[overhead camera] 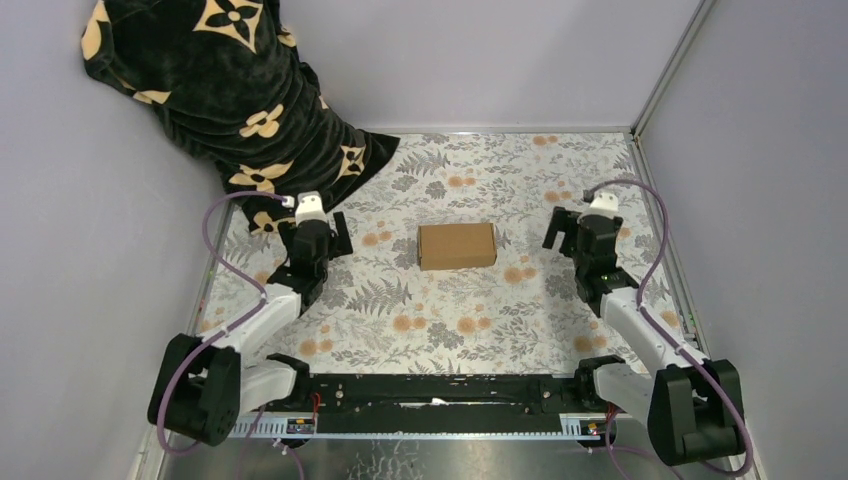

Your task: Fold the paper box

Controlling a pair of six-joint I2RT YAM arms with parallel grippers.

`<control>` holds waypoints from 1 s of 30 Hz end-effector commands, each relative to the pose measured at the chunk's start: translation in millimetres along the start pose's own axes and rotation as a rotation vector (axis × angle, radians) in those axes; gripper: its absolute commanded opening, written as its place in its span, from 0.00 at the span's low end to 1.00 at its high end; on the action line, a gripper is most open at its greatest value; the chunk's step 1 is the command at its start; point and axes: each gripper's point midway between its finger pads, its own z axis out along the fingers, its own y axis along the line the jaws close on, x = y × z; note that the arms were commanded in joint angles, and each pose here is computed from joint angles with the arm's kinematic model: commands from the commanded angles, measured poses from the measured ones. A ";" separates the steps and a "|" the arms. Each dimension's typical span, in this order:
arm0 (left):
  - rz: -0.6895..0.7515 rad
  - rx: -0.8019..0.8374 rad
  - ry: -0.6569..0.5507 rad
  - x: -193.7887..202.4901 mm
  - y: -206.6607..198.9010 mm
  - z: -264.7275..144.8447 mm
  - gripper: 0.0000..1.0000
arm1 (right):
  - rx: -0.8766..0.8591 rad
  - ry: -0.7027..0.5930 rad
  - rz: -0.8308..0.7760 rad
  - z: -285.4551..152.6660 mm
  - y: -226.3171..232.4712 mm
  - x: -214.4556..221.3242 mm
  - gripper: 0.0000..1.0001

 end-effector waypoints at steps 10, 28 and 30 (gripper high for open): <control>0.101 0.075 -0.233 -6.0 -1.1 49.1 0.98 | 0.166 -0.239 -0.009 32.4 -45.8 5.7 1.00; 0.088 0.118 -0.282 -9.3 11.7 61.1 0.98 | 0.038 -0.288 -0.083 51.6 -30.9 40.5 1.00; 0.072 0.122 -0.286 -9.4 14.4 60.4 0.99 | 0.035 -0.266 -0.085 53.4 -30.0 42.6 1.00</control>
